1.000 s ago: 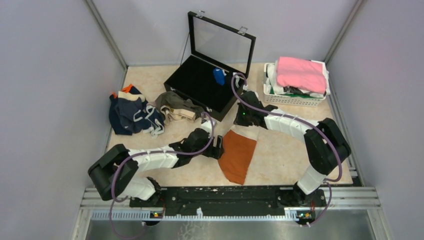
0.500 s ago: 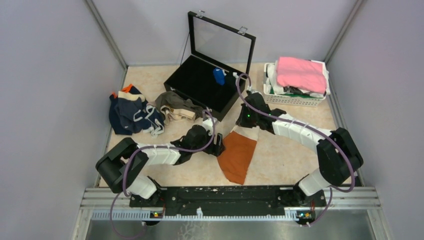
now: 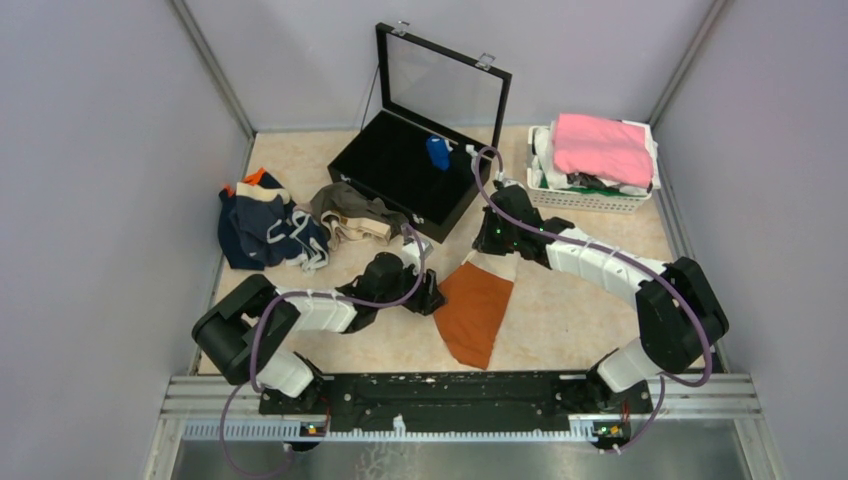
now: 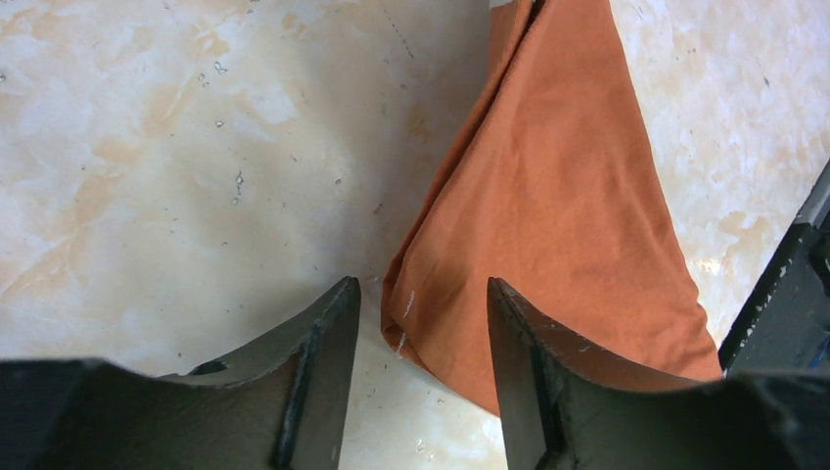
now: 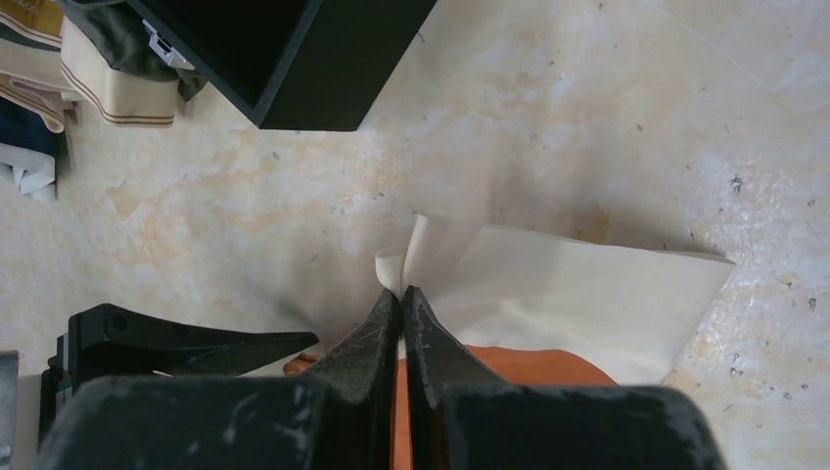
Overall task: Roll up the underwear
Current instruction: Fold the underwear at the center of the board.
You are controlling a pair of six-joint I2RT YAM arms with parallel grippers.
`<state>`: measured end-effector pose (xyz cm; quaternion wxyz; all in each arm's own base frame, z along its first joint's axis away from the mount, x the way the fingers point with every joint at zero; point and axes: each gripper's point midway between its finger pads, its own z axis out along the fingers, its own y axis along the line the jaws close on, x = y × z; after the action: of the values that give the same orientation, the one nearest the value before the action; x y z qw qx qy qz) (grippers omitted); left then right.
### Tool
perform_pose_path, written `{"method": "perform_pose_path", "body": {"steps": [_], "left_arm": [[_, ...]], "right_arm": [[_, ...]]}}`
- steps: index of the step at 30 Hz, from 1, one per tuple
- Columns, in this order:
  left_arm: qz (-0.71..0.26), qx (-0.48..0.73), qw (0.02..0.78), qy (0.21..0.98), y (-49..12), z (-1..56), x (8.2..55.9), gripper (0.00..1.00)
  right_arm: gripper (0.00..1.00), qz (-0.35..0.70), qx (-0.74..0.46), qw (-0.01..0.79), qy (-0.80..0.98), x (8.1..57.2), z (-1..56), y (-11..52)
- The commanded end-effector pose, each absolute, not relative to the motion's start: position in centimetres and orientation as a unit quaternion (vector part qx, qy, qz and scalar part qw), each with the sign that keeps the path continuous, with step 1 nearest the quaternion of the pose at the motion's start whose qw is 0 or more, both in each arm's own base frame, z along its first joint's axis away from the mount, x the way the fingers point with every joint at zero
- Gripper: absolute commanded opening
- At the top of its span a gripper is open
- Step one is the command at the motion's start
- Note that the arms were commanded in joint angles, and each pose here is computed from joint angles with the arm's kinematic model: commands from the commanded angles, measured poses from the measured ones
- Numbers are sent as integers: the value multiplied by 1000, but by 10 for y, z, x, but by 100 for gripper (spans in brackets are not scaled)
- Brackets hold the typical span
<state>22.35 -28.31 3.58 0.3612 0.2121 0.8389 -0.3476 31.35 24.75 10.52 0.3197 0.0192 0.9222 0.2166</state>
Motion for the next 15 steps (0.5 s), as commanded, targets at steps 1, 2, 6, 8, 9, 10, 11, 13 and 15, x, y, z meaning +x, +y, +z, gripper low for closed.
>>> {"method": "perform_pose_path", "body": {"steps": [1,2,6,8,9,10,11,13,15], "left_arm": [[-386,225,379,810,-294,56,224,54],[-389,226,378,809,-295,57,224,53],[-397,226,383,803,-296,64,224,50],[-397,226,388,800,-295,67,225,49],[-396,226,390,800,-294,68,225,48],[-396,226,391,800,-293,69,224,46],[-396,225,391,799,-293,70,224,45],[-397,226,391,799,-292,70,223,40],[-398,226,391,799,-292,70,223,37]], "right_arm": [[0,228,18,346,910,317,123,246],[0,228,17,346,910,317,123,246],[0,226,17,344,911,317,121,246],[0,227,17,343,911,318,120,246],[0,227,17,342,912,317,119,247],[0,227,16,342,912,317,119,247],[0,228,16,342,912,318,119,247],[0,228,16,340,912,318,118,247],[0,228,17,341,912,318,119,247]]}}
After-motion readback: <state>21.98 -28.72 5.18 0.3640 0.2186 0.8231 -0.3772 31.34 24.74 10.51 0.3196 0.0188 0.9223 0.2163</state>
